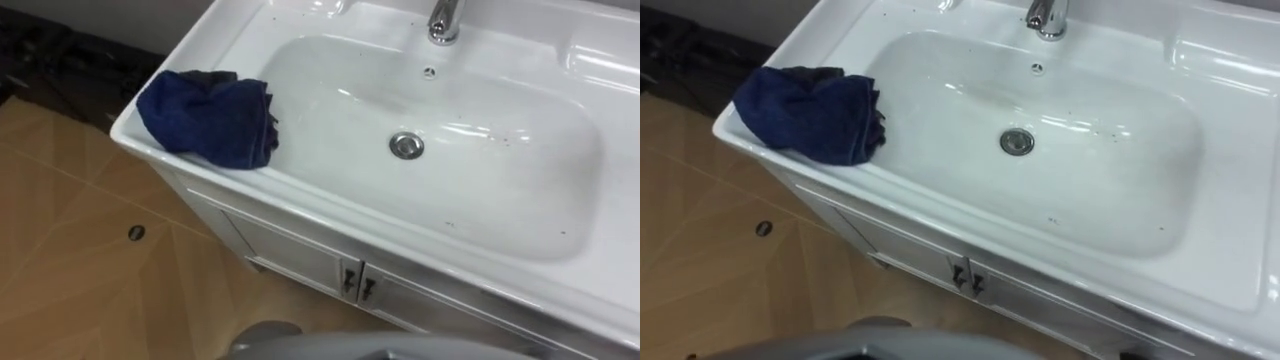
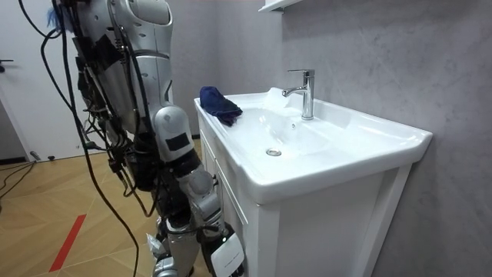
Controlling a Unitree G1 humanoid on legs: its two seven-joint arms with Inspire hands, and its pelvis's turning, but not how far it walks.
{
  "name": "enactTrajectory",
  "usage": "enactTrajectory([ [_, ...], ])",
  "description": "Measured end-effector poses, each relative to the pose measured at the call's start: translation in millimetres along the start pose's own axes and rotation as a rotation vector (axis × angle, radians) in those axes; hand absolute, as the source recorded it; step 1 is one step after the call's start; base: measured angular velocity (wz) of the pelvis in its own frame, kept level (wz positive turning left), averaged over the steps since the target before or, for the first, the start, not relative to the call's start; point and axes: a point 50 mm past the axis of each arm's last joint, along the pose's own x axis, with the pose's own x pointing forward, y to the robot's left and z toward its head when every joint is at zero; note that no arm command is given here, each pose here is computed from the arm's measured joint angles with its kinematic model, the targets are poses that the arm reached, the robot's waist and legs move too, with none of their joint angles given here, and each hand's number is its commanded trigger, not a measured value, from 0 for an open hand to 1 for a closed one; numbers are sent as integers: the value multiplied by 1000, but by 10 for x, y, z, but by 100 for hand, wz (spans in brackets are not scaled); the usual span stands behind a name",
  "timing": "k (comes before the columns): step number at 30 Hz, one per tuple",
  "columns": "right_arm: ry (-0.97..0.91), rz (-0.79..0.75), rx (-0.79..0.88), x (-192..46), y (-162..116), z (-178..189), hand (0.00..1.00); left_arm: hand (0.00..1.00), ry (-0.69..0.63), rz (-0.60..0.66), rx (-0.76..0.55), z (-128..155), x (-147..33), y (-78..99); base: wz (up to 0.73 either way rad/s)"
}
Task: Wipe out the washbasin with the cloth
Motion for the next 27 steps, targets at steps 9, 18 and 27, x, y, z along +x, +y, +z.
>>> enactTrajectory([
  [9, -21, 17, -73, 15, 37, 138, 0, 0, 40, -245, 159, 38, -8, -260, -4],
  [18, -4, 11, -99, 16, 38, 107, 0, 0, 17, -353, 227, 255, 19, -397, -10],
  [27, 17, 16, -127, 19, 66, 106, 0, 0, 59, -382, 299, 202, 9, -415, -3],
])
